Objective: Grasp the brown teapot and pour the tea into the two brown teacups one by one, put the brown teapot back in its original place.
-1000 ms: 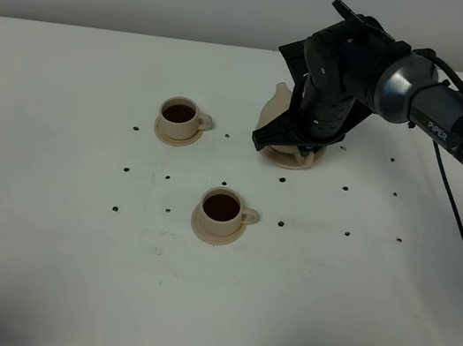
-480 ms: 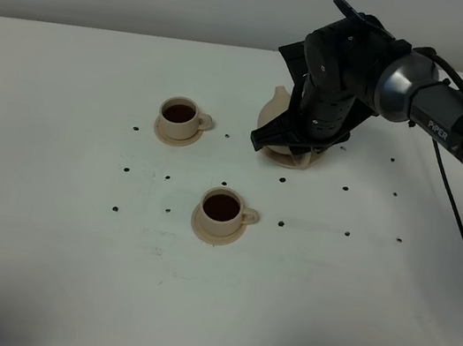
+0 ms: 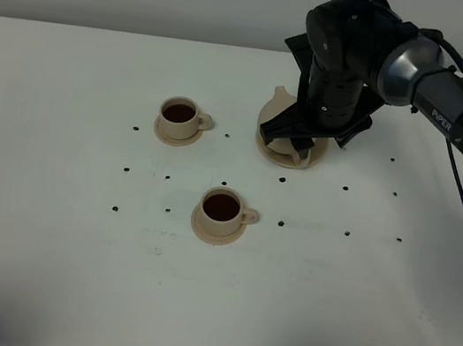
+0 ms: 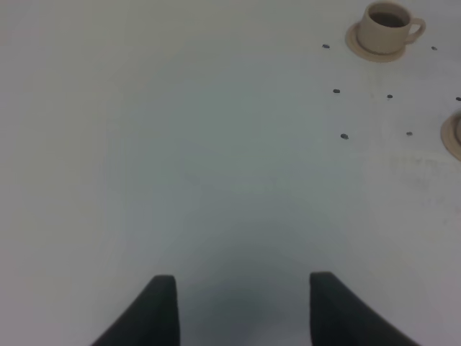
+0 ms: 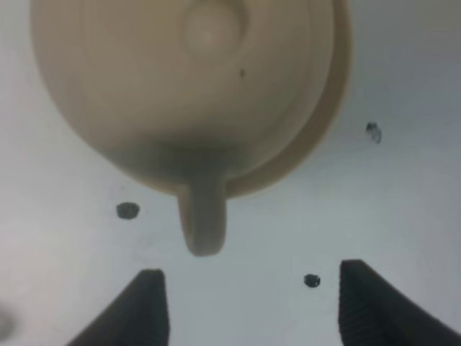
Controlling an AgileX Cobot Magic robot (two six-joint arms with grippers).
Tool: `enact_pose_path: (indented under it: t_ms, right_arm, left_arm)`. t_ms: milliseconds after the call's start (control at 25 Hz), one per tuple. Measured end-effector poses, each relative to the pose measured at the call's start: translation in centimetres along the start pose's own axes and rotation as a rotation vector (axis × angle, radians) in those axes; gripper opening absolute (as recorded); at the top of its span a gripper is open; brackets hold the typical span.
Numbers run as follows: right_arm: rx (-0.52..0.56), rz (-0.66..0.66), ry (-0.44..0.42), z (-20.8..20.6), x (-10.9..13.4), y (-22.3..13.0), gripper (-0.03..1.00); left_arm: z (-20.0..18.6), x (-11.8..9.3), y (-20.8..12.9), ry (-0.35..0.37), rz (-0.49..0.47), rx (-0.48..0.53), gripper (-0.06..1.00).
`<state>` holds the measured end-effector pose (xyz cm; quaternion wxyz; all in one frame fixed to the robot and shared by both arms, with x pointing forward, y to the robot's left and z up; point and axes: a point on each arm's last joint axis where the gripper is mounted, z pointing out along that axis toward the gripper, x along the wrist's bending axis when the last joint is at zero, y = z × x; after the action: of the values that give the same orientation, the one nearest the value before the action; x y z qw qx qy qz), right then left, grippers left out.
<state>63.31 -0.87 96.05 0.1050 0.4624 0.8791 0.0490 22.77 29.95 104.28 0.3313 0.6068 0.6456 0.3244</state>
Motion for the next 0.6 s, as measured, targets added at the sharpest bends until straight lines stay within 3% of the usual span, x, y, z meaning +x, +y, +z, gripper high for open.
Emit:
enact_pose_path:
  t_ms: [320, 600]
  right_arm:
    - [-0.049, -0.043, 0.054, -4.7, 0.4, -1.1, 0.51]
    - [-0.043, -0.093, 0.075, -9.5, 1.1, -5.7, 0.51]
  left_arm:
    - [0.0, 0.0, 0.0, 0.0, 0.0, 0.0, 0.4]
    - [0.0, 0.0, 0.0, 0.0, 0.0, 0.0, 0.4]
